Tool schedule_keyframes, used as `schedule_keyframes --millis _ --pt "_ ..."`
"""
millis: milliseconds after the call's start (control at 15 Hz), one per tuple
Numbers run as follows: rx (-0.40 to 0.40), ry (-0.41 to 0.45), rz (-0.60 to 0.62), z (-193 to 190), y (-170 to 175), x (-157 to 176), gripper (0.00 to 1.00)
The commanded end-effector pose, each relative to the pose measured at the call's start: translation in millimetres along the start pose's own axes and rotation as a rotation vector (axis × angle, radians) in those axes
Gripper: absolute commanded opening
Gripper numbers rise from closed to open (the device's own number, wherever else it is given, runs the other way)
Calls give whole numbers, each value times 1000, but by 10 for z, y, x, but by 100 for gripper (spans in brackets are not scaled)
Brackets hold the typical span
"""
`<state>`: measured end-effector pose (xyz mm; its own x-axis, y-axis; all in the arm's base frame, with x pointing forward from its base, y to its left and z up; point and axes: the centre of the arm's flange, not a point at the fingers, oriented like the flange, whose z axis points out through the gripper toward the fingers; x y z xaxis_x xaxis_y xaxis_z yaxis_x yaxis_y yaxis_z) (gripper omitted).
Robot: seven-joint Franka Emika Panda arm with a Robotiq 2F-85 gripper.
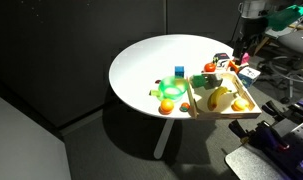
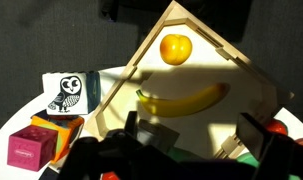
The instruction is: Pick up the lime green block and put it on the tray
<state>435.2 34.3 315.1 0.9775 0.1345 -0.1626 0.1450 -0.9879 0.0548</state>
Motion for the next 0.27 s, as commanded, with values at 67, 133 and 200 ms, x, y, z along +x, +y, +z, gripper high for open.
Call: schedule_keyframes --millis 67,133,200 --pt "2 3 1 -12 -2 -27 100" --pt "2 4 1 -14 -2 -32 100" --pt "2 3 1 -13 -2 -32 100"
